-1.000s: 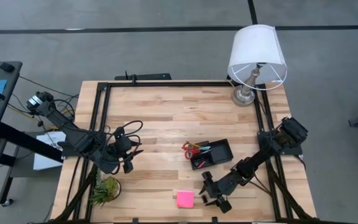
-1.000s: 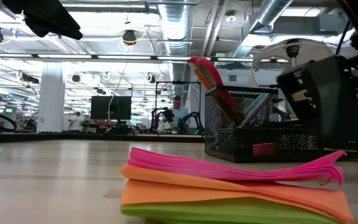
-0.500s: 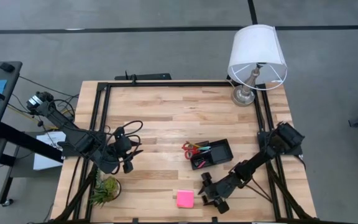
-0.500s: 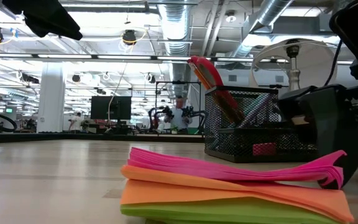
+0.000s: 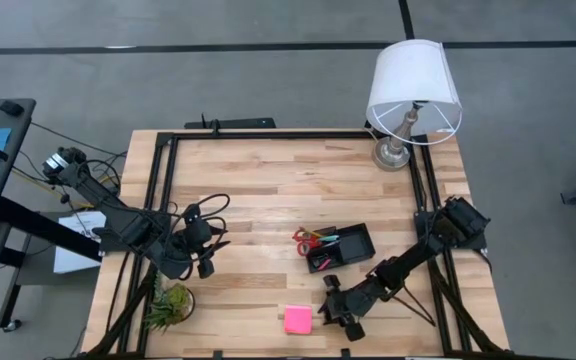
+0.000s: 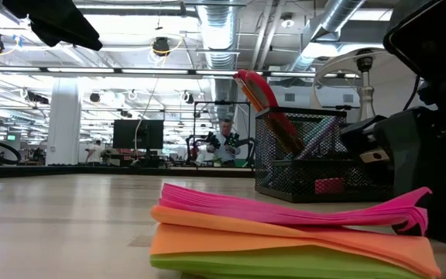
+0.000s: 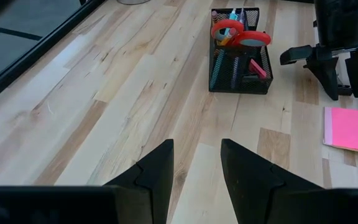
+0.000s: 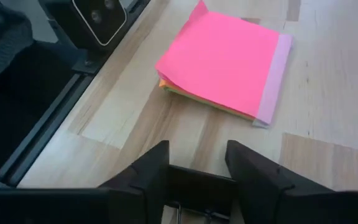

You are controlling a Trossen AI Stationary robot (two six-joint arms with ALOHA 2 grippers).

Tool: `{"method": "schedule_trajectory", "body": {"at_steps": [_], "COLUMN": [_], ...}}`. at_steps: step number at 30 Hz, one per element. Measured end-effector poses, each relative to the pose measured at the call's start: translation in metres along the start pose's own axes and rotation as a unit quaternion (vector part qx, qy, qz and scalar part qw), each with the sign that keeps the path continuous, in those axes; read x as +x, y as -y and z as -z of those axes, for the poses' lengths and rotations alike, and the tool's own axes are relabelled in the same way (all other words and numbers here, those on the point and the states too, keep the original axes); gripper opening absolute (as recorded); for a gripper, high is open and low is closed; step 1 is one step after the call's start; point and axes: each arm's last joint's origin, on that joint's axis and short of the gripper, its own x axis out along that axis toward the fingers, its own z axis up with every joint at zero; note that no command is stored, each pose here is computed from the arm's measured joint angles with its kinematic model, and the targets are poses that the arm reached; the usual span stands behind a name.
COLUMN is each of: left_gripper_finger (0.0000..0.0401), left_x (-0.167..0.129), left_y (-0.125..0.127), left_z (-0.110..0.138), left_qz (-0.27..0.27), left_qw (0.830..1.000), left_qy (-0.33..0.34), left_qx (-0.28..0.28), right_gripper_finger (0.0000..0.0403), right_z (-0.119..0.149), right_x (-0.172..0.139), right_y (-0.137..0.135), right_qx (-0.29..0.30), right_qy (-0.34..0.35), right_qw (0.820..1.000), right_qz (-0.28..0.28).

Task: Pick and place office supplies into organizer
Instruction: Put the binder clip into the desk organizer

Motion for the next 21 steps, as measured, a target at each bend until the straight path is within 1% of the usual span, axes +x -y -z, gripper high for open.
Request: {"method": "schedule_trajectory", "body": {"at_steps": [4, 7, 10, 12, 14, 17, 19, 21], "left_gripper_finger": [0.0126, 0.0126, 0.0126, 0.0126, 0.0126, 0.0126, 0.0126, 0.0126], "left_x": [0.0, 0.0, 0.0, 0.0, 0.0, 0.0, 0.0, 0.0], "left_y": [0.0, 0.0, 0.0, 0.0, 0.0, 0.0, 0.0, 0.0], "left_z": [0.0, 0.0, 0.0, 0.0, 0.0, 0.0, 0.0, 0.0], "left_qz": [0.0, 0.0, 0.0, 0.0, 0.001, 0.001, 0.001, 0.001], "left_qw": [1.0, 1.0, 1.0, 1.0, 1.0, 1.0, 1.0, 1.0], "left_qy": [0.0, 0.0, 0.0, 0.0, 0.0, 0.0, 0.0, 0.0], "left_qx": [0.0, 0.0, 0.0, 0.0, 0.0, 0.0, 0.0, 0.0], "right_gripper_finger": [0.013, 0.0133, 0.0146, 0.0151, 0.0148, 0.013, 0.0127, 0.0127], "right_z": [0.001, 0.0, -0.004, -0.008, -0.011, -0.026, -0.04, -0.052], "right_x": [0.0, 0.0, 0.0, -0.002, -0.006, -0.02, -0.032, -0.047], "right_y": [-0.002, -0.002, -0.003, -0.004, -0.004, -0.007, -0.008, -0.008], "right_qx": [0.001, 0.003, 0.005, -0.01, -0.017, -0.025, -0.037, -0.044], "right_qy": [0.002, 0.014, 0.046, 0.06, 0.062, 0.083, 0.105, 0.123], "right_qw": [1.0, 1.0, 0.999, 0.998, 0.998, 0.996, 0.994, 0.991], "right_qz": [-0.003, -0.006, -0.007, -0.006, 0.004, 0.008, 0.012, 0.032]}}
